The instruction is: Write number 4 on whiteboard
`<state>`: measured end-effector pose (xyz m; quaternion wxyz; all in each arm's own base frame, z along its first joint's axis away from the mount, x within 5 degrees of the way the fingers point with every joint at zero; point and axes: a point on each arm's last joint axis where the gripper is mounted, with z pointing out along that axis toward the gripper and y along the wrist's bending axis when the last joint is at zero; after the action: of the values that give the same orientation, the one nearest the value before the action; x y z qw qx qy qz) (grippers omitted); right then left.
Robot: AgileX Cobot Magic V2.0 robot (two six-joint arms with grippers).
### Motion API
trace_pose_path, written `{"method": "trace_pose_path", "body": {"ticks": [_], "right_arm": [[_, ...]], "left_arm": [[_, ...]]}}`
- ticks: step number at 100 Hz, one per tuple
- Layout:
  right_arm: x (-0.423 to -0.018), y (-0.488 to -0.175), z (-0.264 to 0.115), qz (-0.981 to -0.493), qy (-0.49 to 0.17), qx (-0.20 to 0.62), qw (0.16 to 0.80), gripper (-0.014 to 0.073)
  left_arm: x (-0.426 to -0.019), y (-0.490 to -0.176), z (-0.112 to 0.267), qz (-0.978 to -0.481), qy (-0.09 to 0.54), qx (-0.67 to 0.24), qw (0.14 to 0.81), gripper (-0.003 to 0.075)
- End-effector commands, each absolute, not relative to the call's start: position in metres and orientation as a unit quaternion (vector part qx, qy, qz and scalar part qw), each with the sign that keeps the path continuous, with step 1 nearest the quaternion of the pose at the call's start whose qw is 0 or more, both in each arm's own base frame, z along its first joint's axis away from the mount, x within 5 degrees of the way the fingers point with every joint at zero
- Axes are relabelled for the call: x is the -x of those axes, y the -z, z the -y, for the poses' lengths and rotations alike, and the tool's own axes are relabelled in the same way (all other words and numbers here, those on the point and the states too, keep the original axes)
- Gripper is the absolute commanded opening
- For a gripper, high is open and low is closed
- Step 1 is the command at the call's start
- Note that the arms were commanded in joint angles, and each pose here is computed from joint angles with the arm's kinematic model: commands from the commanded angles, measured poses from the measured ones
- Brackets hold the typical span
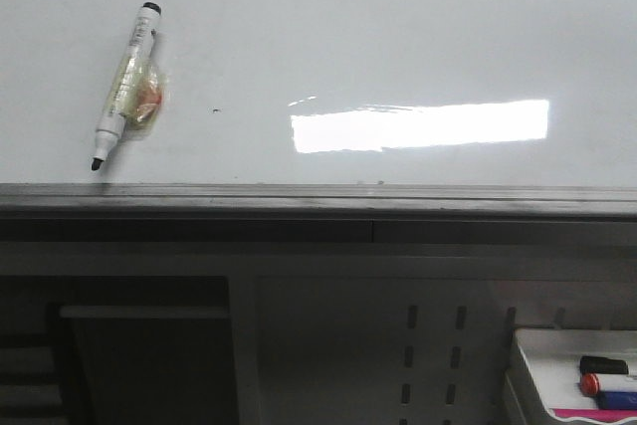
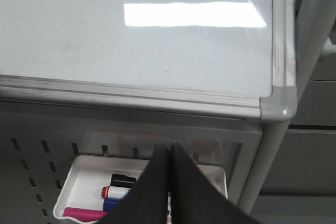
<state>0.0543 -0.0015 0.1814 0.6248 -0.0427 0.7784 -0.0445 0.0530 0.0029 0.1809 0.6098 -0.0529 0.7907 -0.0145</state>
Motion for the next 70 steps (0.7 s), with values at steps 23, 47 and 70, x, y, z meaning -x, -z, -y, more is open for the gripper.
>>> {"method": "trace_pose_path", "body": {"ticks": [23, 47, 70], "right_arm": [[-0.056, -0.192, 0.001, -0.718, 0.071, 0.064, 0.69, -0.0064], [-0.056, -0.203, 0.0, -0.676, 0.072, 0.066, 0.73, -0.0064], [-0.056, -0.203, 0.0, -0.677, 0.061, 0.056, 0.731, -0.0064]], "left_arm": [[-0.054, -0.178, -0.005, -0.77, -0.021, 0.021, 0.637, -0.002], [-0.054, -0.179, -0.005, -0.765, -0.03, 0.013, 0.643, -0.002], [-0.055, -0.185, -0.004, -0.743, -0.027, 0.008, 0.668, -0.002]]}}
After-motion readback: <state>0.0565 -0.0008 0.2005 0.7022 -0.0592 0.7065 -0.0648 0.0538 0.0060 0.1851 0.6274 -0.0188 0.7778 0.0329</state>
